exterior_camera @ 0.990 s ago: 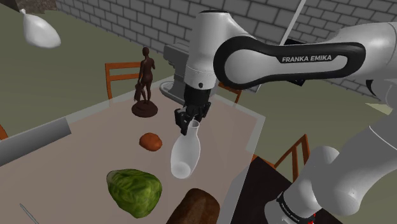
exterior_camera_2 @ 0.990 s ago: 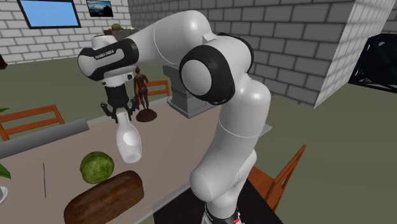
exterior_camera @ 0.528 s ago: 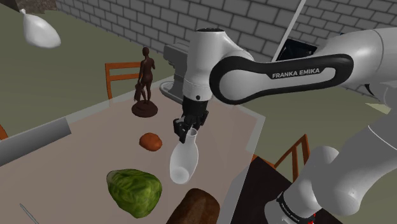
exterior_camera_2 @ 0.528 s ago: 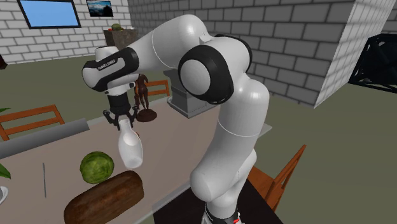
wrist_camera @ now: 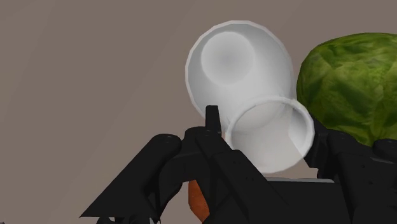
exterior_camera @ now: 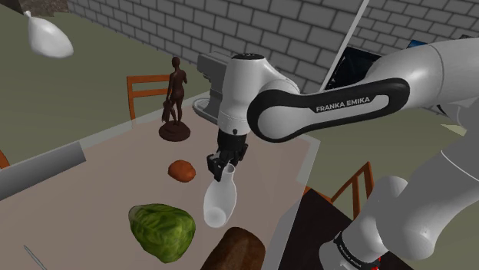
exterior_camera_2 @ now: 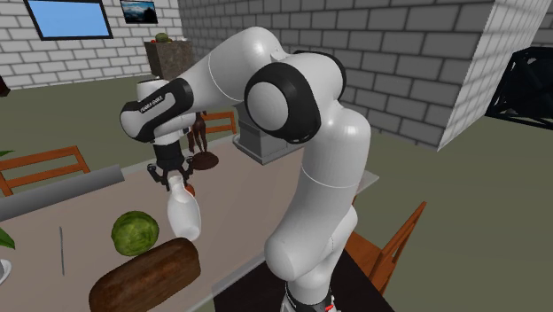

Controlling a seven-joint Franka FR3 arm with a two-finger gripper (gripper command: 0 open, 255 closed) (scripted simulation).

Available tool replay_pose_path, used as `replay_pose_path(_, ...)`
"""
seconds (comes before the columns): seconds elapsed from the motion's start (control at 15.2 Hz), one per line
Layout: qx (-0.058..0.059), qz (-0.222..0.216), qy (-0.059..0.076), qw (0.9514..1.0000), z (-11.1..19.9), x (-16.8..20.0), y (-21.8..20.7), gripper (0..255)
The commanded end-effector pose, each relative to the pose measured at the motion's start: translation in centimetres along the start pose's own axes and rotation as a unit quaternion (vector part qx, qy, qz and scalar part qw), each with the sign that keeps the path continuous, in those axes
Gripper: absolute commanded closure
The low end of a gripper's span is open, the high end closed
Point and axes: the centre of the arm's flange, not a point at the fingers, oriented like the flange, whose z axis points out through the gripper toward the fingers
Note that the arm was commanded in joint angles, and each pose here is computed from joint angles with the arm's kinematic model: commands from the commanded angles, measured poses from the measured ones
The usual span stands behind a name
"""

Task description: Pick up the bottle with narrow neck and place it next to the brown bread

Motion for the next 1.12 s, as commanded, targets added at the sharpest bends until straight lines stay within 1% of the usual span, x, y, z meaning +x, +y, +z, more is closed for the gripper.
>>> replay_pose_path(0.0, 0.0, 0.0, 0.0, 1.0, 0.1, 0.0, -0.1, 255)
replay_pose_path(0.4, 0.0, 0.0, 0.0, 1.0, 0.1, 0.0, -0.1, 255)
replay_pose_path(0.46, 0.0, 0.0, 0.0, 1.0, 0.1, 0.0, -0.1, 0)
replay_pose_path(0.79, 0.0, 0.0, 0.0, 1.0, 0.1, 0.0, 0.0, 0)
replay_pose_path(1.06, 0.0, 0.0, 0.0, 1.0, -4.9, 0.0, -0.1, 0)
